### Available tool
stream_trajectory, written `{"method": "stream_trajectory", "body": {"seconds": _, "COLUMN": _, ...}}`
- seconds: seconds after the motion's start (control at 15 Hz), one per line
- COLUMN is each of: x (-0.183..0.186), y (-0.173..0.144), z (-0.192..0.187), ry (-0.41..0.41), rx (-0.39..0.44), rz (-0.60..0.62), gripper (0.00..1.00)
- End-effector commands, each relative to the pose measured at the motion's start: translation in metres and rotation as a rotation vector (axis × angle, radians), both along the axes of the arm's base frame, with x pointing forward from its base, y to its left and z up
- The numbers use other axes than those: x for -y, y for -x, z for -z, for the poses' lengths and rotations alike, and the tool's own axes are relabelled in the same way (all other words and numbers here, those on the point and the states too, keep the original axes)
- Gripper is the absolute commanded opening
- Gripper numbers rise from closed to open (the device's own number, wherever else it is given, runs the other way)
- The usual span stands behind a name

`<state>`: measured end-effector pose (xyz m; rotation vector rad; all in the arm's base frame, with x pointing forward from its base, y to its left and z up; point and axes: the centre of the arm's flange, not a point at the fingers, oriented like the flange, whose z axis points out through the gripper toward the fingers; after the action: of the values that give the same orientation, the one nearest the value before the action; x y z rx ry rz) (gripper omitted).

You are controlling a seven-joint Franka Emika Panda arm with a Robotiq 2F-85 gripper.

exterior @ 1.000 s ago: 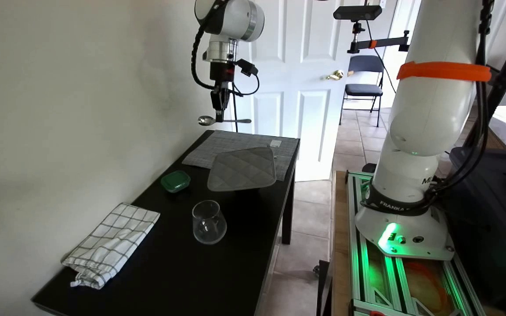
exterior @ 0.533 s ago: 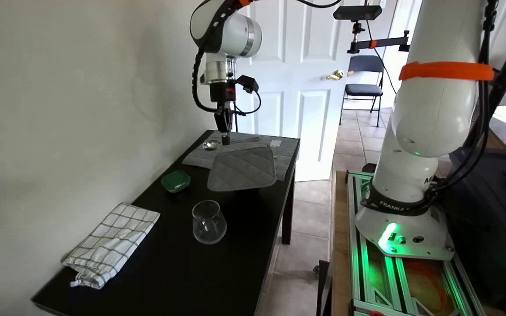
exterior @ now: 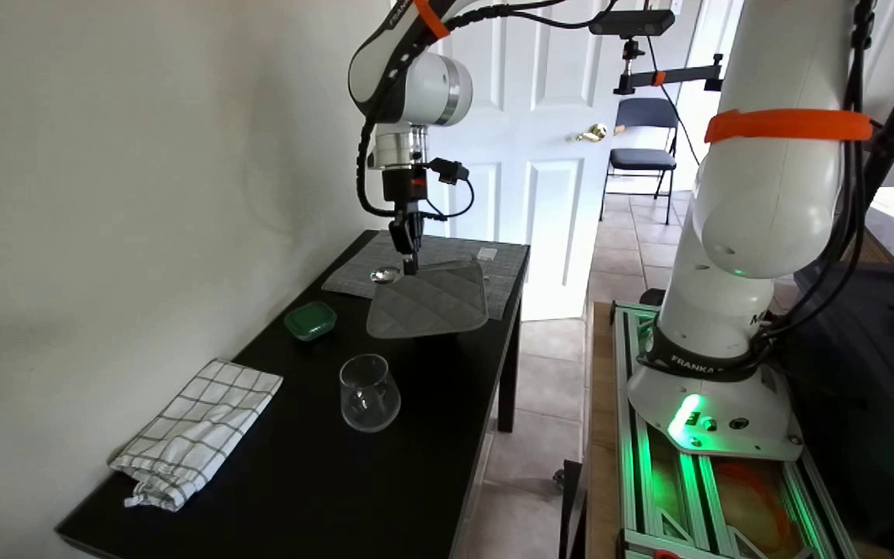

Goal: Put the mat on the right cup, then put the spoon on the mat

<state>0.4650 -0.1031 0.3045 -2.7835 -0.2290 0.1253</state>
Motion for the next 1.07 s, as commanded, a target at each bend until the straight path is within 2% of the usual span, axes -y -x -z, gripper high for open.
{"method": "stream_trajectory", "body": {"seconds": 0.0, "x": 0.000, "y": 0.013, "z": 0.012, "ry": 0.020, "rx": 0.025, "rz": 0.038, "gripper": 0.02}}
{"method": "stream_trajectory", "body": {"seconds": 1.0, "x": 0.002, "y": 0.026, "z": 0.024, "ry": 0.065, "rx": 0.064, "rz": 0.041, "gripper": 0.02}}
